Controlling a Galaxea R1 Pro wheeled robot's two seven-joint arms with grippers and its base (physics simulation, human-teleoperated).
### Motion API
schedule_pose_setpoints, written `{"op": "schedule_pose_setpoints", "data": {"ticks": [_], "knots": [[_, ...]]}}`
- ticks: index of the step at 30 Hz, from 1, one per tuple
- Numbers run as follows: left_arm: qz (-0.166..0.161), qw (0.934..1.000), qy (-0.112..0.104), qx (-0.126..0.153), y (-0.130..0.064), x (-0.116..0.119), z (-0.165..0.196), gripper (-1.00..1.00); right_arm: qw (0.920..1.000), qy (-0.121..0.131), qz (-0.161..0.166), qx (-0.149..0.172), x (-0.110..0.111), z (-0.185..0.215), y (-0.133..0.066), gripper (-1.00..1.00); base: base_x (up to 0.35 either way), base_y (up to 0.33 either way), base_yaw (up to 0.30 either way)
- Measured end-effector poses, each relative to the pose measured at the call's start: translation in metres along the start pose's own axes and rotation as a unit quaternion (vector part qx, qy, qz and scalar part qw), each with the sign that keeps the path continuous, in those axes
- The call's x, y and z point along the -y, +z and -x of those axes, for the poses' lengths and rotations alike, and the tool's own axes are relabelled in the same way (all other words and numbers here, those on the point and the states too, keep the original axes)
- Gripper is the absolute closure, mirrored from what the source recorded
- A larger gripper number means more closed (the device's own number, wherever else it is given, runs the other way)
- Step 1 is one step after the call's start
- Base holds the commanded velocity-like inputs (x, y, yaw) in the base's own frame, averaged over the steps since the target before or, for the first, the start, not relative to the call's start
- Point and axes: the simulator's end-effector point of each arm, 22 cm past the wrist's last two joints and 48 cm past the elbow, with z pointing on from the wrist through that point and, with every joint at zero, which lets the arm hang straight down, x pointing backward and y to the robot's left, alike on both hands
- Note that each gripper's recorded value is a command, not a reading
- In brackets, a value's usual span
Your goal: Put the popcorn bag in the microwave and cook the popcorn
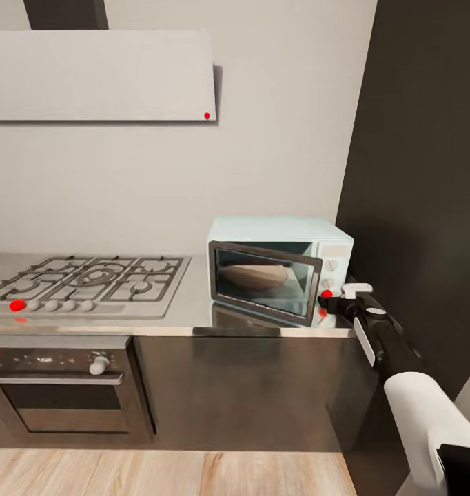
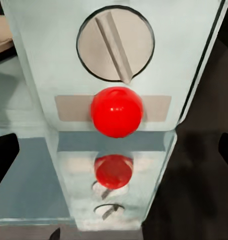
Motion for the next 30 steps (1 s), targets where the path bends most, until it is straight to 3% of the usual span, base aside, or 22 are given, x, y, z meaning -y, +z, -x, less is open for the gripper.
{"op": "schedule_pose_setpoints", "data": {"ticks": [7, 11, 16, 20, 27, 30], "knots": [[0.0, 1.0, 0.0, 0.0, 0.0, 0.0, 0.0, -1.0, 0.9999, 0.002, 0.016, 0.001, -0.007, 0.0, 0.0, -1.0, 0.087, 0.0, 0.0], [0.0, 1.0, 0.0, 0.0, 0.0, 0.0, 0.0, -1.0, 0.9981, 0.001, 0.061, 0.0, -0.028, 0.0, -0.001, -1.0, 0.0, 0.0, 0.0], [0.0, 1.0, 0.0, 0.0, 0.0, 0.0, 0.0, -1.0, 0.9957, 0.0, 0.093, 0.0, -0.041, -0.001, -0.003, -1.0, 0.0, 0.0, 0.0], [0.0, 1.0, 0.0, 0.0, 0.0, 0.0, 0.0, -1.0, 0.9901, -0.003, 0.14, -0.002, -0.06, -0.003, -0.008, -1.0, 0.0, 0.0, 0.0], [0.0, 1.0, 0.0, 0.0, 0.0, 0.0, 0.0, -1.0, 0.9876, -0.005, 0.157, -0.004, -0.067, -0.004, -0.01, -1.0, 0.0, 0.0, 0.0], [0.0, 1.0, 0.0, 0.0, 0.0, 0.0, 0.0, -1.0, 0.9807, -0.012, 0.195, -0.008, -0.084, -0.006, -0.016, -1.0, 0.0, 0.0, 0.0]]}}
